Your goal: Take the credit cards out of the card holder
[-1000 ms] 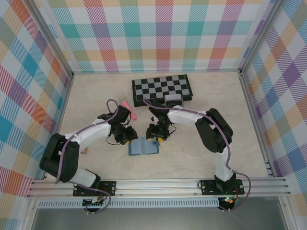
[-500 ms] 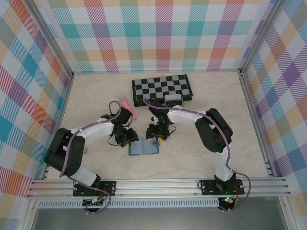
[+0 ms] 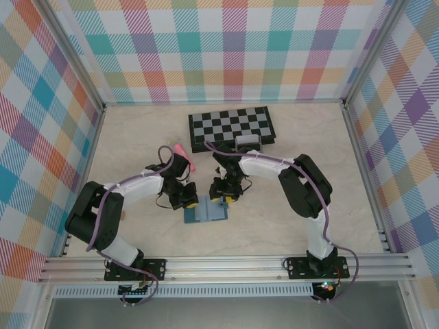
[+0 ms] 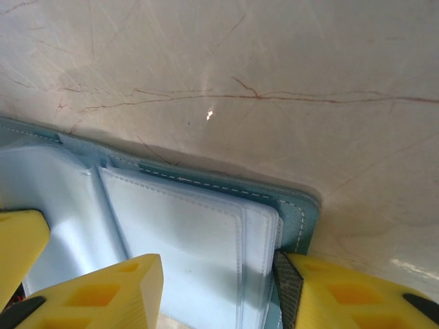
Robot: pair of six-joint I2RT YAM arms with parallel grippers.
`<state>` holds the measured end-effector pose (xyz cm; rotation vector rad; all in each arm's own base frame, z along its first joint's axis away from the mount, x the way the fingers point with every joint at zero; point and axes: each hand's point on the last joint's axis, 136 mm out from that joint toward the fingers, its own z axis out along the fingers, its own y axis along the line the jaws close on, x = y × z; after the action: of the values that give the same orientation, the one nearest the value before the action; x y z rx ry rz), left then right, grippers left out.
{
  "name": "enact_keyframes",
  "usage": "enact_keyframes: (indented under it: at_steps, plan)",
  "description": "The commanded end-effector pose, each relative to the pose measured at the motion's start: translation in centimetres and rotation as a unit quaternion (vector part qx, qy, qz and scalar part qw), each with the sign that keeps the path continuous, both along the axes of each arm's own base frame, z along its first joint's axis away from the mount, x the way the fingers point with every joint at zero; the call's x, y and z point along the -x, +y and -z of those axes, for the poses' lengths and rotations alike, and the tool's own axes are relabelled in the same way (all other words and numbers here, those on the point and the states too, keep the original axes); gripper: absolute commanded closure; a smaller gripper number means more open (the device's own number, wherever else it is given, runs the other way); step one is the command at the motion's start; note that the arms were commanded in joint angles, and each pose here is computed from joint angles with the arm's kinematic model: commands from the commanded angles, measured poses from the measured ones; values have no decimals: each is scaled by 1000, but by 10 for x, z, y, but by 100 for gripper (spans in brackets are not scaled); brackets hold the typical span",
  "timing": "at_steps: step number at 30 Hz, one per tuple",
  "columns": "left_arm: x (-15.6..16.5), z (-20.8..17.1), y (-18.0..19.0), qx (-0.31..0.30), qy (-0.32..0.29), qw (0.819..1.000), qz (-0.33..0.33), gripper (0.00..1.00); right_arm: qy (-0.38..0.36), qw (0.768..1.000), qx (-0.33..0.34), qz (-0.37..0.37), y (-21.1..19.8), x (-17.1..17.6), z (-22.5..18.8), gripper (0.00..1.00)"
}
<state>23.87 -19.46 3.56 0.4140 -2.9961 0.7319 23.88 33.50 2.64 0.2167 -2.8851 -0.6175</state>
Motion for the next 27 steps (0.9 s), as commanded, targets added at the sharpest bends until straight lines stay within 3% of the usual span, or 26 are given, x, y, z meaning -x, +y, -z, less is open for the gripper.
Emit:
enact_keyframes:
  at_steps: [1,7,11,16,21,24,26,27]
  plan:
    - [-1,-10,-16,46,-12,999,9,100,19,1000,-5,-19,6,7,10,52]
    - [2,-5,-15,33,1,999,13,98,16,1000,-8,-20,6,7,6,52]
    - [-3,-23,2,-19,-22,999,16,73,-30,999,-14,-22,2,-1,-19,51]
    - [-13,-67,22,-63,-70,995,28,36,-118,993,-7,3,-18,-21,-68,38]
    - [-28,-108,60,-130,-133,983,6,16,-225,972,37,51,-65,-50,-114,26]
    - [-39,-129,94,-186,-178,966,-25,6,-301,946,69,94,-105,-70,-142,17]
    - [-46,-141,118,-224,-211,950,-52,0,-354,923,88,122,-135,-80,-161,1]
    - [-50,-145,127,-237,-227,942,-66,0,-378,911,99,131,-147,-84,-169,0]
